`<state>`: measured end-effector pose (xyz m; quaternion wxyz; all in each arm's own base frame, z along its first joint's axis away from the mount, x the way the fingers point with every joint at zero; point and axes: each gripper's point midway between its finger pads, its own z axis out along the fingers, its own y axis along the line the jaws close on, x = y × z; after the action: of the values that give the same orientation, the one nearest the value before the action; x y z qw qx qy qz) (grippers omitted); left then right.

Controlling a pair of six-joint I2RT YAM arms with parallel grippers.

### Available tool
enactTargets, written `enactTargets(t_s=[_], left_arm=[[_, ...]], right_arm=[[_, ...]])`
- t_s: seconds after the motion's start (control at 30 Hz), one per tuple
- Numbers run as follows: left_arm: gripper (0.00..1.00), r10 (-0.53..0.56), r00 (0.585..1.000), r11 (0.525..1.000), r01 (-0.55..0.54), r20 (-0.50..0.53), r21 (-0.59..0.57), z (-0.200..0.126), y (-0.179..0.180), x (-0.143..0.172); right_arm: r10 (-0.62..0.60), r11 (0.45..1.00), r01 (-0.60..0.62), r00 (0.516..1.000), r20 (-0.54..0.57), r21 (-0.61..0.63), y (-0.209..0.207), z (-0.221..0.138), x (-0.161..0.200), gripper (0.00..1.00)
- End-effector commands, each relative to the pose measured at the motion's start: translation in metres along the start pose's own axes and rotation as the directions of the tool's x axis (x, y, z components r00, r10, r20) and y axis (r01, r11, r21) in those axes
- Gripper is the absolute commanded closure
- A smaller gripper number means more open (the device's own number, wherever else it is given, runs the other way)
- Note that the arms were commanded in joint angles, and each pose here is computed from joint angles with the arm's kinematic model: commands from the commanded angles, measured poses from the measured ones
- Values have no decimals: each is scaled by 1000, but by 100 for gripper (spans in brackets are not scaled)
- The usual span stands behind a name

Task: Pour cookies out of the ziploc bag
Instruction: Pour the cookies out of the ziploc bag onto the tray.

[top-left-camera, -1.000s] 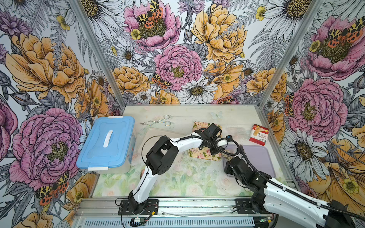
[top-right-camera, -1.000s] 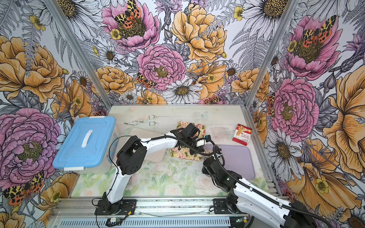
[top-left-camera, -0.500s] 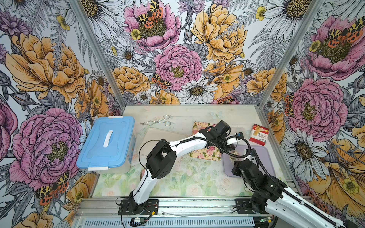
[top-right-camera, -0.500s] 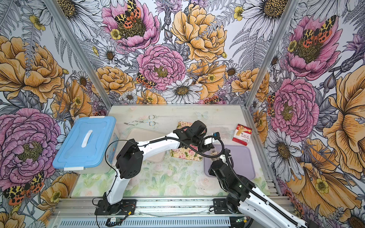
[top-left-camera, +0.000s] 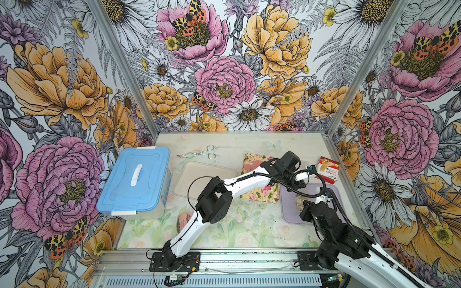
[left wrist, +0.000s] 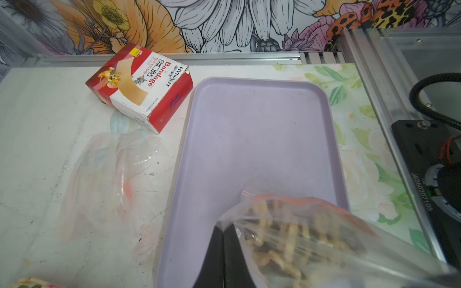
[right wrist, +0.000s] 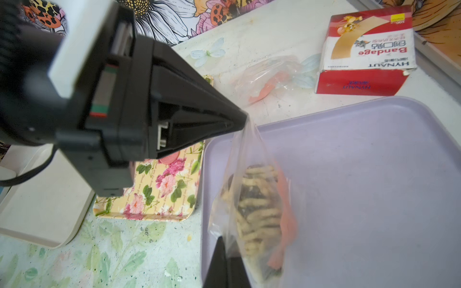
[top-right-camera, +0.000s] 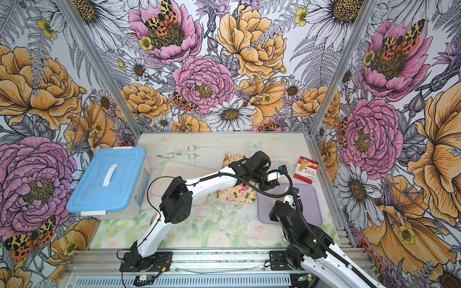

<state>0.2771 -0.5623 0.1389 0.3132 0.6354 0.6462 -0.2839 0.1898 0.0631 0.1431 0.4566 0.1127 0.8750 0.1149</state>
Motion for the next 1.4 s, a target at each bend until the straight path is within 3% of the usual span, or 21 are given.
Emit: enactTargets(t_s=[0.0, 0.1, 0.23, 0.63, 0.9, 1.03, 1.13, 1.27, 1.37], left_arm=[[100, 32, 999, 999, -30, 26, -40, -3, 2, -18], [100, 52, 997, 999, -52, 59, -9, -7, -11, -31], [100, 100, 992, 994, -95, 83, -55, -17, -15, -53], [100, 116, 959, 971, -54, 258, -233, -67, 0, -78], [100, 94, 944, 963, -6, 317, -270, -79, 3, -62], [100, 31, 974, 980, 15, 225, -200, -55, 6, -36], [100, 33, 972, 985, 9, 234, -175, -51, -1, -31], [100, 29, 979, 990, 0, 201, -143, -40, -8, -24], [100, 11, 980, 993, 12, 198, -118, -33, -13, -15]], right_arm=[[-2, 1000, 2, 998, 55, 5, -3, -9, -17, 100], [-14, 999, 12, 999, 42, 50, -6, -5, -16, 100], [-42, 992, 37, 998, 38, 120, -10, 0, -20, 100], [-44, 969, 27, 997, 66, 244, -28, 6, -25, 100], [-56, 964, 33, 995, 78, 264, -29, 4, -33, 100], [-22, 992, 8, 994, 110, 124, -12, -5, -40, 100], [-20, 985, -6, 989, 149, 172, -27, -8, -44, 100], [-29, 983, 23, 999, 32, 180, -16, 6, -35, 100], [-19, 979, 3, 997, 76, 203, -24, 5, -38, 100]])
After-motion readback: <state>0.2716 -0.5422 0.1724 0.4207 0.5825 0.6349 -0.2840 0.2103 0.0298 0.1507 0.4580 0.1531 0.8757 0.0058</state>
